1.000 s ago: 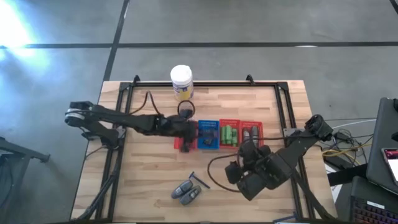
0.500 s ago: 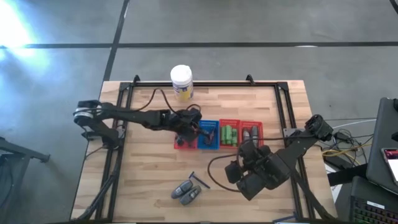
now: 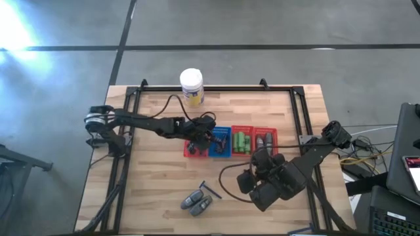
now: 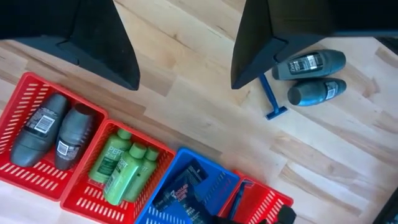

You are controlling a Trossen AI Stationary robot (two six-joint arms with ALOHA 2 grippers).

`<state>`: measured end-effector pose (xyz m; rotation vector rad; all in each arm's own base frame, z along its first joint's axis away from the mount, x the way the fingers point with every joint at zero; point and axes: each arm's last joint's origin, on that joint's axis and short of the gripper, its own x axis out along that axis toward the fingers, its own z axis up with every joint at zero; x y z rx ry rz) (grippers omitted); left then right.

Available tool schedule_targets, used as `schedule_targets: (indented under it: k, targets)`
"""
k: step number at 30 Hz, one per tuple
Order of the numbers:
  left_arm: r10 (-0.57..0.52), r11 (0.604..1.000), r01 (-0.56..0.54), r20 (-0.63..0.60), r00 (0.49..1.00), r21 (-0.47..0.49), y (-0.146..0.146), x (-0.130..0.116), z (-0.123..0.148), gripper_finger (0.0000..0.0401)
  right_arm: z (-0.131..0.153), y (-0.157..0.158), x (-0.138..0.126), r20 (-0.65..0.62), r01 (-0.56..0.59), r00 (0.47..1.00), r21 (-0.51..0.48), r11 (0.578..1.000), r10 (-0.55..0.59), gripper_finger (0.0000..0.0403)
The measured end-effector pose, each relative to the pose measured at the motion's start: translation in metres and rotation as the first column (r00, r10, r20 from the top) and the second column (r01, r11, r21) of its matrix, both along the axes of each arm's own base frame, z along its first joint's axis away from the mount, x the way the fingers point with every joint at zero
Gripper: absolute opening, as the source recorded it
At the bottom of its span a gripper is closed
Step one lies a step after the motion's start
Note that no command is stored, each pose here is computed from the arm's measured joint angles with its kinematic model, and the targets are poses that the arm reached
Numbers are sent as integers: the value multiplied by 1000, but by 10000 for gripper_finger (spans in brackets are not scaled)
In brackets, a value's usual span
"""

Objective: Pick & Place Travel size toiletries
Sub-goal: Put the blue shave cream into the blue bin, then put the gray deodorant into the right red bin

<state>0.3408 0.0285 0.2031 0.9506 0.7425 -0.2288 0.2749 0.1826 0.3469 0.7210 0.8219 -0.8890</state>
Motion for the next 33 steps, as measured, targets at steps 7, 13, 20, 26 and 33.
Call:
schedule_targets:
  k: [7,13,20,26,33]
  targets:
    - [75,996,-76,23,997,37,2,1,3,178,0,0,0,1,0,1000,0,1000,0,232]
    - [146,987,-148,33,989,64,3,0,4,207,-4,0,0,-9,0,1000,-6,1000,0,224]
    - [232,973,-229,134,963,-37,-16,-17,39,212,-7,0,0,-15,0,1000,-10,1000,0,236]
    - [433,859,-363,133,892,-362,-31,-48,71,211,-7,-1,1,-17,5,1000,-11,1000,-6,249]
    - [482,719,-455,-95,871,-525,-35,-82,73,211,-9,-6,4,-28,22,999,-7,1000,-22,251]
